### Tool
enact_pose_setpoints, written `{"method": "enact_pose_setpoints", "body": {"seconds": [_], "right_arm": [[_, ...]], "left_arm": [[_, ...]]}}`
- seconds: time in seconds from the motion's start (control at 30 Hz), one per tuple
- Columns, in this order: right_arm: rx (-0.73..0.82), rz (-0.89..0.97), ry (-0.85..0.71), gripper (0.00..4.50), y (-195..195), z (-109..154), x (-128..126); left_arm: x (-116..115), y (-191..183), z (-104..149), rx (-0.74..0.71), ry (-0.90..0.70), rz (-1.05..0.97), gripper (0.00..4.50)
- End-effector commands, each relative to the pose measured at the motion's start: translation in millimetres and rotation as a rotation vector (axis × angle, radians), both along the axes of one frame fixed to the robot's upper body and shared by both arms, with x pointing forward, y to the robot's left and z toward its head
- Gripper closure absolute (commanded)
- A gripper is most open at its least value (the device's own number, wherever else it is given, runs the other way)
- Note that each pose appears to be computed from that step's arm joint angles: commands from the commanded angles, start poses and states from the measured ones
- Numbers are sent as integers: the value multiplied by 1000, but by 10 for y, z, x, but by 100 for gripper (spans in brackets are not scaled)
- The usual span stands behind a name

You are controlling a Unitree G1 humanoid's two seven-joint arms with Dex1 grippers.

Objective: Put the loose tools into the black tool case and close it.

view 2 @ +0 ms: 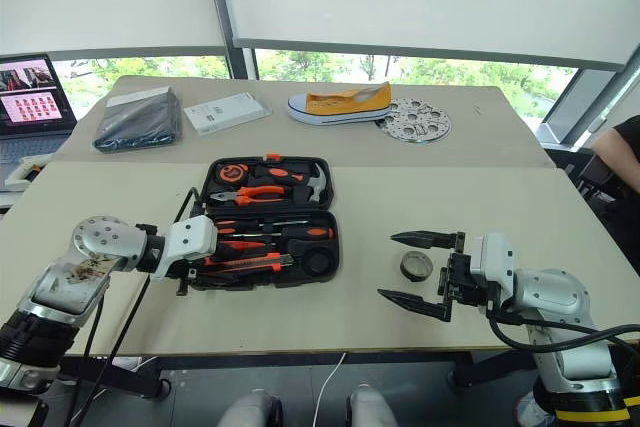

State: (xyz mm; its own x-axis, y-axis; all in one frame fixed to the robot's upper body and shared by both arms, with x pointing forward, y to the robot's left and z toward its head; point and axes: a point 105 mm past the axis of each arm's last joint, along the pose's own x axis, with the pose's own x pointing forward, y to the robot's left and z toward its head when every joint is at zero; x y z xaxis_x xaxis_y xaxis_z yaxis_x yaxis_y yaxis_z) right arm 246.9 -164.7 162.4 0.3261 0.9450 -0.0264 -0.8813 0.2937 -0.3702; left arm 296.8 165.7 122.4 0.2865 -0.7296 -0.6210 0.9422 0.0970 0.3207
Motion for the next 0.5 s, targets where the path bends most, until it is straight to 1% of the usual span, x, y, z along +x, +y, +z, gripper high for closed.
{"method": "enact_pose_setpoints", "body": {"seconds": [0.03,0.13,0.2,0.27,0.3,0.33,0.37,0.47,0.5], "right_arm": [[5,-1,-46,0,1,123,-27],[12,5,-44,0,21,134,-30],[14,8,-43,0,35,140,-33],[11,19,-42,0,48,145,-39],[7,30,-42,0,56,151,-42],[4,38,-42,0,62,156,-45],[0,54,-43,0,69,169,-48],[-13,87,-52,0,80,213,-41],[-17,93,-56,0,83,225,-33]], "left_arm": [[8,-39,-53,27,6,-33,284],[-6,-36,-100,51,45,-46,284],[1,-5,-135,63,68,-20,284],[35,11,-132,60,62,2,284],[67,14,-104,52,36,3,184],[89,15,-83,46,18,3,161],[94,4,-42,11,25,3,120],[138,-38,124,-109,11,2,14],[168,-39,186,-146,-21,-3,1]]}}
